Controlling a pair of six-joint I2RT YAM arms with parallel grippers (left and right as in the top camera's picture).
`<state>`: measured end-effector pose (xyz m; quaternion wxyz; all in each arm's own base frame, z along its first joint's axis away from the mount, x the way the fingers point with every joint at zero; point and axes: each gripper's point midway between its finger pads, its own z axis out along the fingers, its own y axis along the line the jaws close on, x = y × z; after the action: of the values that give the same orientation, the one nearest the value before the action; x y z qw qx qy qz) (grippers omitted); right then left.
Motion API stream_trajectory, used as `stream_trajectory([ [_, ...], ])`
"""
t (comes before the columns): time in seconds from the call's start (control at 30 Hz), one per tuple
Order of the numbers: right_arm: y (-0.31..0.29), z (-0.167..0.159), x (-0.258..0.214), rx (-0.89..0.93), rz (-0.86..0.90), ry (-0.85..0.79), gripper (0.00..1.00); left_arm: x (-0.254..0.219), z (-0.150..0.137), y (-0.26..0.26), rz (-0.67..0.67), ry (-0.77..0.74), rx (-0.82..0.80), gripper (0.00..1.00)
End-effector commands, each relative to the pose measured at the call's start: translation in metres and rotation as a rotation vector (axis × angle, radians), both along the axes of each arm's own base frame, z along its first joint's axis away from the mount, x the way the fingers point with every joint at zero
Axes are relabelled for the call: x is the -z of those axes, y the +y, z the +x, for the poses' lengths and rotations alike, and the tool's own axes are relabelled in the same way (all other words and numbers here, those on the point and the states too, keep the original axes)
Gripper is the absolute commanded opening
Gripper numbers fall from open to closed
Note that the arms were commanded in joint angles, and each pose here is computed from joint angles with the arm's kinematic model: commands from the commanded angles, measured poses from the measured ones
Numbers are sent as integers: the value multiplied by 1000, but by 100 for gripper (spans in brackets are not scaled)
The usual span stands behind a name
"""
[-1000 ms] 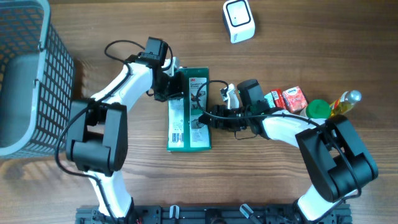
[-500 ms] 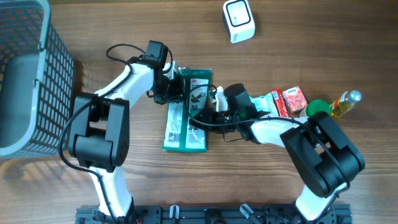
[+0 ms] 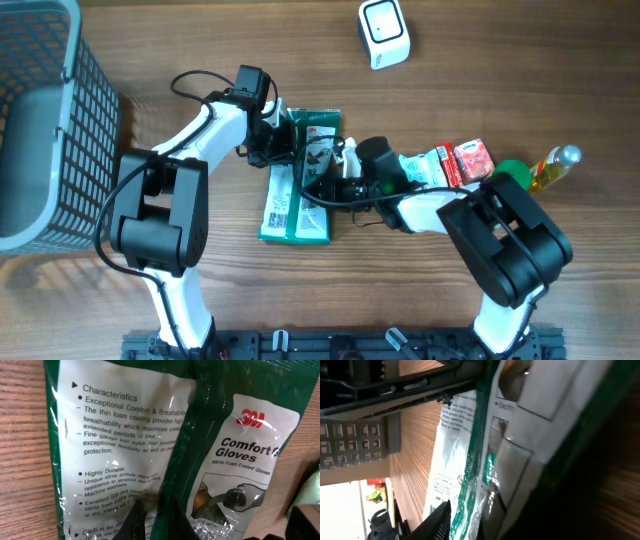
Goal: Scan the item barcode
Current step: 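Open the left gripper and withdraw it left toward the basket, then raise the glove pack up under the white scanner with the right gripper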
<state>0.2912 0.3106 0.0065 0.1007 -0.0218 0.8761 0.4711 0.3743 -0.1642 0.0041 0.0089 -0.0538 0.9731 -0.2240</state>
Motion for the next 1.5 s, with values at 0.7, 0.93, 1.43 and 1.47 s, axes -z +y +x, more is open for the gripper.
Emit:
stream_trajectory([
  [0.7,-5,-11,25,-38,-60,-7,4,-109,41,151,454,-327,-199,7],
  [0.93,-5,-10,25,-38,-66,-20,4,-106,35,152,470,-308,-159,100],
  [1.43,-82,45,-242,-453,-728,-714,4,-106,35,152,470,-308,-159,100],
  [1.47,-84,57,-266,-452,-769,-824,4,-106,35,152,470,-308,-159,100],
])
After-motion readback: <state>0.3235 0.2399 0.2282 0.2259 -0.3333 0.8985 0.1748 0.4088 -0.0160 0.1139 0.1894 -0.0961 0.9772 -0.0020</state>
